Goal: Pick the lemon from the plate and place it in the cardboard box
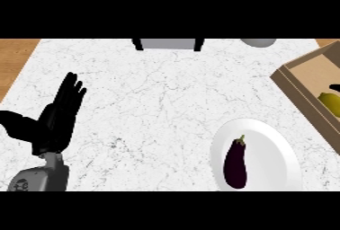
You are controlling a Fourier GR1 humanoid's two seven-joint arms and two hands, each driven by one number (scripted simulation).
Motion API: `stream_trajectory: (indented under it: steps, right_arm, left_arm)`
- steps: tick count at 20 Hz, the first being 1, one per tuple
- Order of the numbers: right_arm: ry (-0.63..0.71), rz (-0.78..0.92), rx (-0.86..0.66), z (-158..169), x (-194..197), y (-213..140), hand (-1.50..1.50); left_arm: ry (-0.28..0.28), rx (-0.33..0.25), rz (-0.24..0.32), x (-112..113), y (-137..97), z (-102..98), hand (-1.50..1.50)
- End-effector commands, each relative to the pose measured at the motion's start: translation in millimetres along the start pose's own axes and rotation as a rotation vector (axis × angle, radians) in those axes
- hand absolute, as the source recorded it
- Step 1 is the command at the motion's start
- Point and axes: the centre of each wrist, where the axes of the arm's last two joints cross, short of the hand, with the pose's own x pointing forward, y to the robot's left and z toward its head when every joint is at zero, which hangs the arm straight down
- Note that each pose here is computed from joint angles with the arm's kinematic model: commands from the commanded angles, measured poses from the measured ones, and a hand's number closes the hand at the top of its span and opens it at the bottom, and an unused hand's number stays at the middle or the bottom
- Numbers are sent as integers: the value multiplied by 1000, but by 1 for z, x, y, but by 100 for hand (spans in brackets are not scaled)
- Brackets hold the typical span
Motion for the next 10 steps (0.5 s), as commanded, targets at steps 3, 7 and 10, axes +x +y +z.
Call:
stream_trajectory:
  steps: [3,7,10]
  right_arm:
    - [-26,-326,-126,-8,-5,-11,-150]
    - [42,-621,-163,-16,-14,-42,-150]
    - [83,-762,-183,-2,-34,-44,-150]
  left_arm:
    - [-2,11,-14,14,-4,-6,0]
    - [10,25,-14,-6,3,1,0]
    - [-3,19,-6,6,3,3,0]
